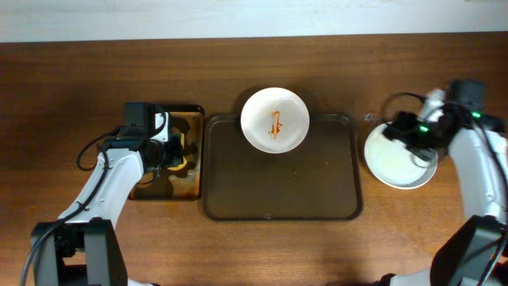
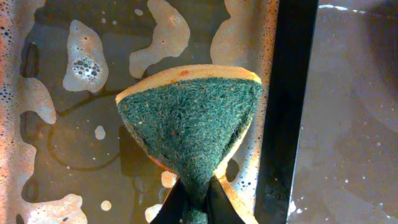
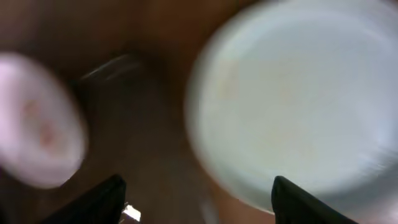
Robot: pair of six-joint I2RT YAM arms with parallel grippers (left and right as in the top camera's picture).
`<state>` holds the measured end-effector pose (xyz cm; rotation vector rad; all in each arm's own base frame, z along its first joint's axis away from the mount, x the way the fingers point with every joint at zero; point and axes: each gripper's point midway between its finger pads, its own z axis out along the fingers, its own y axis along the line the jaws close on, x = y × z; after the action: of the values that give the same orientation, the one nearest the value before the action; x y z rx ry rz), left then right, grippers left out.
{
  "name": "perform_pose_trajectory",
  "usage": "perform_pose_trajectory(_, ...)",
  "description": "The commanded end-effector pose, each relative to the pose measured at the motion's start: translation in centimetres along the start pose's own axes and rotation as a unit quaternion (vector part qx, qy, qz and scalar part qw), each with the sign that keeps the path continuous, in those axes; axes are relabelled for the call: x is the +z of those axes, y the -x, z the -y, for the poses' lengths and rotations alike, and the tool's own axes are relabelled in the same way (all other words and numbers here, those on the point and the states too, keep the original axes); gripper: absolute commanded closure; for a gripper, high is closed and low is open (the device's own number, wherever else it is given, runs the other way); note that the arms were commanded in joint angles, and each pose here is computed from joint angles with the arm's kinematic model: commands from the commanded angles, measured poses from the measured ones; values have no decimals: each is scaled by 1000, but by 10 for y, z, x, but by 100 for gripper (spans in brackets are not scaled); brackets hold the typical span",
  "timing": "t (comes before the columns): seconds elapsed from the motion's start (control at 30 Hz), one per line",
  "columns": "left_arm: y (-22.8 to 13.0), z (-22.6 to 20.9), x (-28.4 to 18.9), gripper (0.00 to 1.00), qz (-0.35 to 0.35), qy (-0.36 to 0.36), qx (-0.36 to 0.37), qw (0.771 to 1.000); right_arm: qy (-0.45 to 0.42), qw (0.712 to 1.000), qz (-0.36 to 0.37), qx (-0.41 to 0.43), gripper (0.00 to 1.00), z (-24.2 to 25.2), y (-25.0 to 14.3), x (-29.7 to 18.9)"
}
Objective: Clean dirty plates on tray and stack at the side
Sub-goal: 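Carry the front plate with the right gripper onto the side plate, then grasp the rim of the back plate with the right gripper, then scrub the back plate with the sponge in the left gripper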
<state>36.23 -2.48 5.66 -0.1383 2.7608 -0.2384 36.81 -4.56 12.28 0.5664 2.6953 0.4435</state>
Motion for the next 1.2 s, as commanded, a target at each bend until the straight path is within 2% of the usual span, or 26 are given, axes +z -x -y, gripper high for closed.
perform_pose_trajectory(0.0,-1,-2,2,100,-2,-1,5,1000,63,990,1,-128,28,-80,-10,16)
perform_pose_trajectory(0.07,-1,-2,2,100,-2,-1,5,1000,60,986,6,-158,35,-107,-16,34)
perform_pose_trajectory(0.1,-1,-2,2,100,-2,-1,5,1000,44,988,5,-148,42,-111,-18,45)
perform_pose_trajectory(0.17,-1,-2,2,100,-2,-1,5,1000,38,989,-7,-142,46,-125,-27,73)
perform_pose_trajectory(0.27,-1,-2,2,100,-2,-1,5,1000,43,985,-35,-166,64,-143,-48,117)
perform_pose_trajectory(0.4,-1,0,2,100,-3,-5,5,1000,32,990,-47,-125,67,-142,-57,155)
perform_pose_trajectory(0.57,-1,0,2,100,-3,-5,5,1000,21,992,-51,-114,75,-136,-59,162)
perform_pose_trajectory(0.63,-1,0,2,100,-3,-5,5,1000,18,992,-55,-113,87,-135,-61,162)
perform_pose_trajectory(0.73,-1,0,2,100,-3,-5,5,1000,9,992,-70,-106,96,-130,-68,161)
perform_pose_trajectory(0.8,-1,4,2,100,-3,-18,5,1000,-4,990,-93,-101,96,-122,-78,158)
perform_pose_trajectory(0.87,1,20,0,100,-1,-62,8,998,-20,987,-125,-100,96,-114,-92,146)
perform_pose_trajectory(1.03,1,98,-10,100,9,-207,67,976,-40,982,-159,-96,96,-108,-110,109)
perform_pose_trajectory(1.17,-17,145,-10,100,-18,-241,69,968,-62,974,-194,-97,96,-98,-131,108)
